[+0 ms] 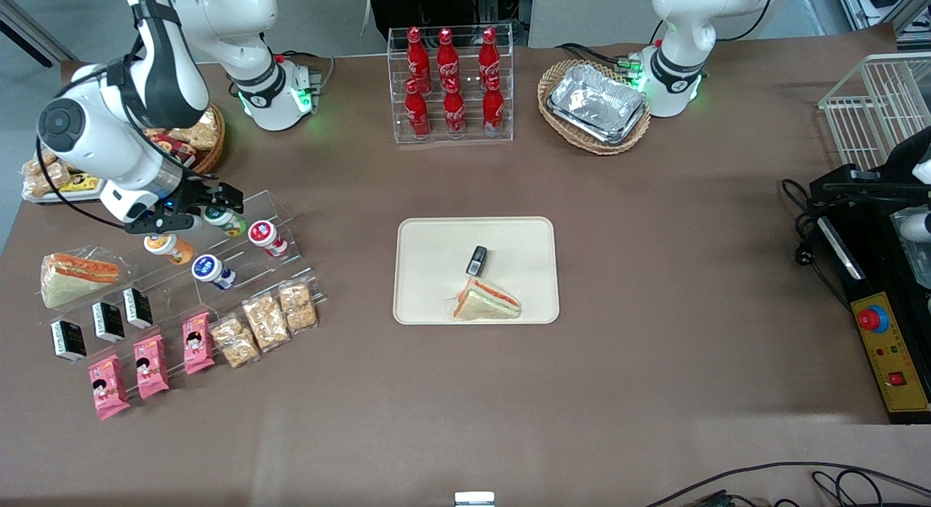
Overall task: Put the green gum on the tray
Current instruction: 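Close the right gripper on the green gum bottle and lift it, then carry the green gum bottle over to the cream tray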
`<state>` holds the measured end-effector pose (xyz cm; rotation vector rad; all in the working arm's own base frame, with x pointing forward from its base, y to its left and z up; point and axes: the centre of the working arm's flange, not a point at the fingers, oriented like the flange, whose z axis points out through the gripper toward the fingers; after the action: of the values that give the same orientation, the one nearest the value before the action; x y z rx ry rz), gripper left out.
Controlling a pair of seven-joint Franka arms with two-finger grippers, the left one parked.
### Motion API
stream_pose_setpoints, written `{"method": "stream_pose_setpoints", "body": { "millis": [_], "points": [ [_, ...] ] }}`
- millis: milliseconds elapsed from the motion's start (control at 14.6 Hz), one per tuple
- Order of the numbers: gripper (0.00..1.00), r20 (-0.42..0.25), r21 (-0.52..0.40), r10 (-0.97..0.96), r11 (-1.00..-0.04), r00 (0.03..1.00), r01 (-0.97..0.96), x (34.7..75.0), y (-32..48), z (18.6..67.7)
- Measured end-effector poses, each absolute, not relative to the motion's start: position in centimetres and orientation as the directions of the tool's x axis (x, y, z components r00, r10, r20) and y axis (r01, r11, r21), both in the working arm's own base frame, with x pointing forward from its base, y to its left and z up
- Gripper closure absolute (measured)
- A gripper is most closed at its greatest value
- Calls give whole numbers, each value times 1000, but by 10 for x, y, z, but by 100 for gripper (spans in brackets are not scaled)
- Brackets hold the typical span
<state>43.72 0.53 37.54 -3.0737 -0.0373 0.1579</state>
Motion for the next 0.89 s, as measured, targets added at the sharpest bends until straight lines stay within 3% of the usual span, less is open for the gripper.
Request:
{"method": "stream_pose_setpoints", "body": {
  "millis": [69, 343, 618, 892],
  "points": [
    [1, -103, -66, 42, -997, 994, 35, 436, 5, 371],
    [41, -102, -71, 97, -993, 990, 89, 434, 5, 367],
    [42, -93, -72, 105, -993, 990, 98, 440, 5, 379],
    [42, -143, -83, 121, -990, 982, 110, 461, 8, 445]
  ]
}}
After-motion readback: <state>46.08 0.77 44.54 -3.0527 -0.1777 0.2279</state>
